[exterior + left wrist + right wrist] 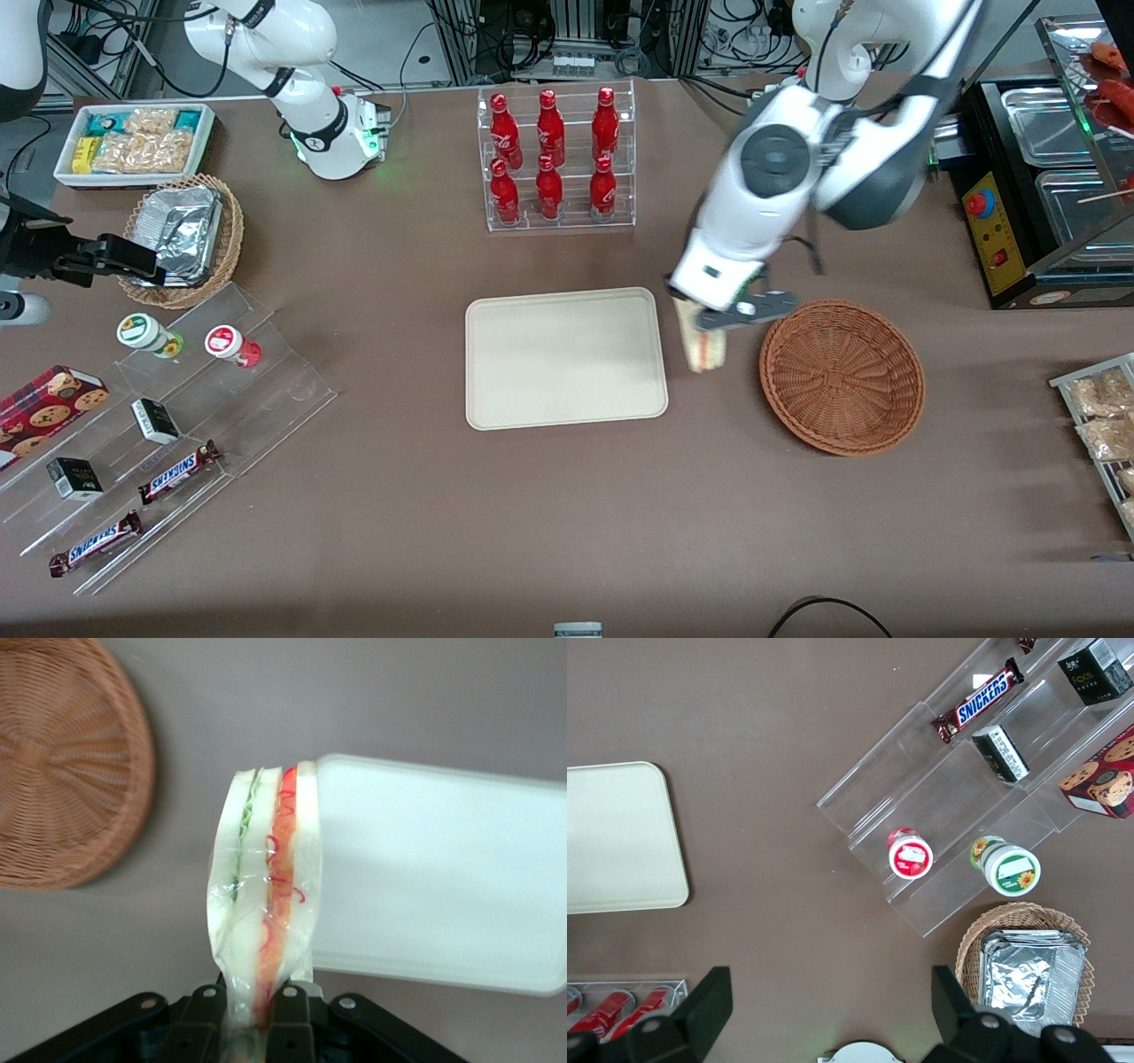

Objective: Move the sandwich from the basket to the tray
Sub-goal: 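Carry the sandwich with the left gripper over the cream tray, then lower the sandwich onto the tray and open the left gripper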

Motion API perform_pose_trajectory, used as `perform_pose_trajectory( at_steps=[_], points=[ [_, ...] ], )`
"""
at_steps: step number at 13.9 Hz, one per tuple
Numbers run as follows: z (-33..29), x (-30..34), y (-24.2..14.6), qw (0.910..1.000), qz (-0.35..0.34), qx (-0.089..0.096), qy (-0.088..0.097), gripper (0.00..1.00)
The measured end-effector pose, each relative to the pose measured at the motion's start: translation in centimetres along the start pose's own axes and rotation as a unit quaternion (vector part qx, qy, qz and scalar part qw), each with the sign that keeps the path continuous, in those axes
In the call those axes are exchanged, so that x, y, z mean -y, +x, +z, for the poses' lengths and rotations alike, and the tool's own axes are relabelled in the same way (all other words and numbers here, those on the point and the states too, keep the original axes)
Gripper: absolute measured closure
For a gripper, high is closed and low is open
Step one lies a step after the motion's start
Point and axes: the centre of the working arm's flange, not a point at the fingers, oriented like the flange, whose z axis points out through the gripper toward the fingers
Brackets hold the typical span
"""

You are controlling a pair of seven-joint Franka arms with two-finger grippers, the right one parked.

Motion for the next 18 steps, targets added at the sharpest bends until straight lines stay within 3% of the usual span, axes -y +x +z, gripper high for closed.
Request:
perform_pose_trajectory(
  at_steps=[2, 5, 10, 15, 18],
  points=[
    [1.8, -4.0, -1.8, 0.9998, 0.019, 0.006, 0.005, 0.84],
    [6.0, -9.6, -3.9, 0.9992, 0.029, -0.002, 0.027, 0.84],
    [13.7, -16.0, -6.6, 0.999, 0.04, -0.019, 0.009, 0.84],
    [19.9, -17.6, -7.4, 0.9979, 0.037, -0.05, 0.021, 0.84],
    [21.1, -17.9, -7.5, 0.9976, 0.035, -0.055, 0.023, 0.84]
  ],
)
